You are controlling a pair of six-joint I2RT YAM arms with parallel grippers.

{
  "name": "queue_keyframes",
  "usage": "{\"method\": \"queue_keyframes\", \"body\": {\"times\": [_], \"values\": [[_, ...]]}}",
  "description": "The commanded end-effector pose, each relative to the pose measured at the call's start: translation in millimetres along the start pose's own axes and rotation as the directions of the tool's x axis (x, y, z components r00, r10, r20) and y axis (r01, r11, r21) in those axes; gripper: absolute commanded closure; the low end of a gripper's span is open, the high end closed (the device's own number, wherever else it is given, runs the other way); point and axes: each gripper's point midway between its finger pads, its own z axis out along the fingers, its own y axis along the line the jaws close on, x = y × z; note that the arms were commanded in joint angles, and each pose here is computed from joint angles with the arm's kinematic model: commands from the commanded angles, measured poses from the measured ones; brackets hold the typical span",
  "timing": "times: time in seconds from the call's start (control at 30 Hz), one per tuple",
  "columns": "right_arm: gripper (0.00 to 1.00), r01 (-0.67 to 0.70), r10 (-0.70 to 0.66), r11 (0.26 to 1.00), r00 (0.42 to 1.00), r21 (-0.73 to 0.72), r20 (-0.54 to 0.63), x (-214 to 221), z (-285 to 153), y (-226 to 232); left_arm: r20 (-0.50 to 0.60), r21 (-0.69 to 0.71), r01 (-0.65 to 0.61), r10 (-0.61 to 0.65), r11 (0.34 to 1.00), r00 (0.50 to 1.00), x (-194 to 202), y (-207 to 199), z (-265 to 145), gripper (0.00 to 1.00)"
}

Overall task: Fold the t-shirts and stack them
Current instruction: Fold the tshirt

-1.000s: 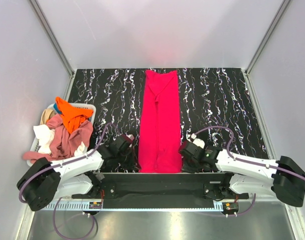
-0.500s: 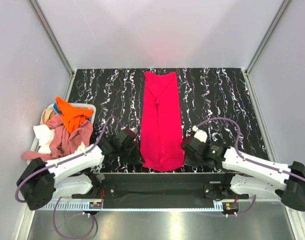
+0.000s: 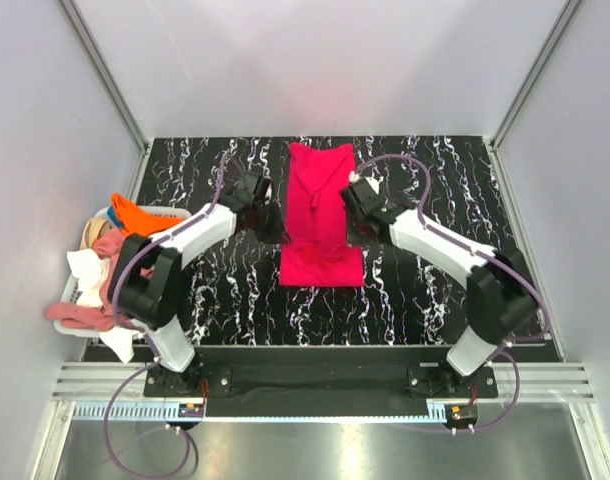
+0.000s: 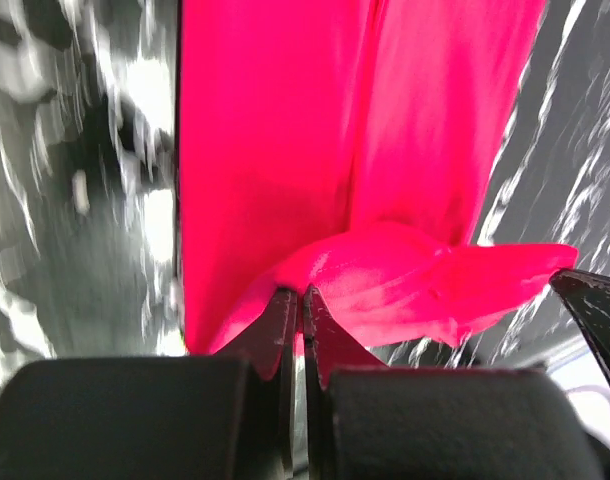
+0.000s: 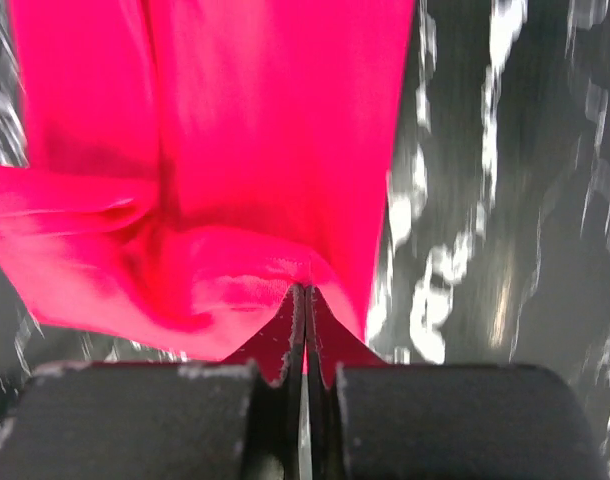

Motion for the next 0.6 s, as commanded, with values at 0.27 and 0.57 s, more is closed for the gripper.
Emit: {"method": "queue_keyframes", "body": {"times": [0.27,0.57], "values": [[1.0,0.047,-0.037,0.994,0.994,-0.097,0.105,-131.1,44.7,4.6,0.111,0.166,-0.062,0.043,0.984,0.993,-136.6,-49.2,24.5,1.0],[0.99,-0.014,0.02,0.996,0.997,-0.086,0.069,-158.1,80.6,-27.0,0.13,0.153,0.006,-0.026,0.988,0.991,-176.3,-29.8,51.2,1.0]]}}
